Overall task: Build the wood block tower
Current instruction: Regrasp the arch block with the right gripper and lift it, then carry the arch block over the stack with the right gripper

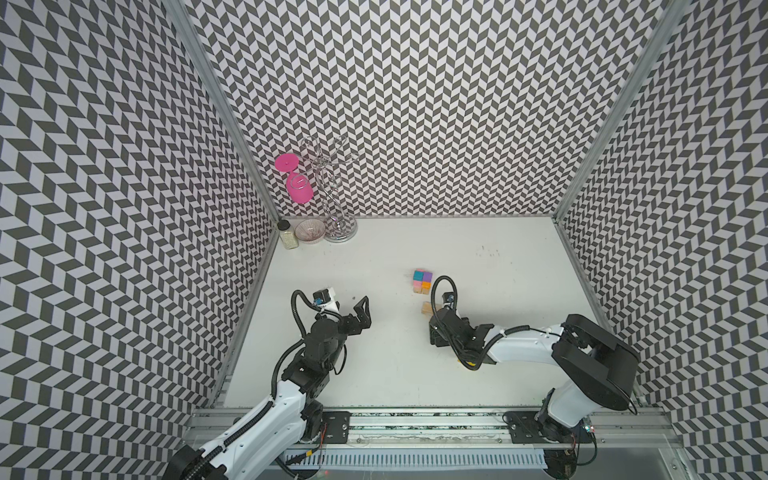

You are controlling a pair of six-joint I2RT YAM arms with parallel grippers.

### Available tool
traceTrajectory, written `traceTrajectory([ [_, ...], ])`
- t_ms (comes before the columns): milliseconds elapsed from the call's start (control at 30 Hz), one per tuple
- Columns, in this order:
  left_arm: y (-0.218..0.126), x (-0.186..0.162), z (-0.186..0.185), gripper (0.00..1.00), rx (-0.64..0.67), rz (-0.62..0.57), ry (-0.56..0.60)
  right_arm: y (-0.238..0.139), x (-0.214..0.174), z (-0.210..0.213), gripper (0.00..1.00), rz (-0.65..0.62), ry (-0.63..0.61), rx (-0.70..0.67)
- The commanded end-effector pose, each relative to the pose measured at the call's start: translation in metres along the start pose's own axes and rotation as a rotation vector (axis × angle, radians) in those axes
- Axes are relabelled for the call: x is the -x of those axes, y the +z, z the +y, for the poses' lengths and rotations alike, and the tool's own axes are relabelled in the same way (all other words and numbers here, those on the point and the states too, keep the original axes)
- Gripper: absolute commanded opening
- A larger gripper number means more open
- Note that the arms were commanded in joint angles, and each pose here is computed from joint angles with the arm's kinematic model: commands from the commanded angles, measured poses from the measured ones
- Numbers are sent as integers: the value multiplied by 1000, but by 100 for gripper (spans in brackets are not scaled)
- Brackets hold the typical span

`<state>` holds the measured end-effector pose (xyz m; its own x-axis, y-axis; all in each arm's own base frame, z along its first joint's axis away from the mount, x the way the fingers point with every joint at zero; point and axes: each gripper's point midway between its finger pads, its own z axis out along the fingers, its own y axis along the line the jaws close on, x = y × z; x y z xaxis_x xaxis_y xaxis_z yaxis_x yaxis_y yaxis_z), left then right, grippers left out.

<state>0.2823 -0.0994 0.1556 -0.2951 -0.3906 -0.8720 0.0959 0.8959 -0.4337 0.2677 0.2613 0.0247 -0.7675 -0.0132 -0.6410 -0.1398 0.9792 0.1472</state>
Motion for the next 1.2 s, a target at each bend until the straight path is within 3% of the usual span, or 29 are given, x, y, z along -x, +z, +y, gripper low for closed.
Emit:
traceTrajectory([
  [0,0,2,-1,100,-7,-3,-3,12,-13,12,94,55,43,-8],
  [67,-1,1,-1,100,-11,-1,-3,23,-14,5,100,58,41,-86],
  [133,-1,1,-2,100,-15,1,-4,36,-17,0,100,68,30,-156],
  [300,-3,3,-2,100,-20,-8,-8,56,-19,8,99,84,55,-179],
  [800,-2,2,-4,100,-33,-7,-11,55,-1,4,74,41,67,-226],
  [1167,-4,2,-4,100,-39,-12,-12,51,20,6,73,10,82,-231],
])
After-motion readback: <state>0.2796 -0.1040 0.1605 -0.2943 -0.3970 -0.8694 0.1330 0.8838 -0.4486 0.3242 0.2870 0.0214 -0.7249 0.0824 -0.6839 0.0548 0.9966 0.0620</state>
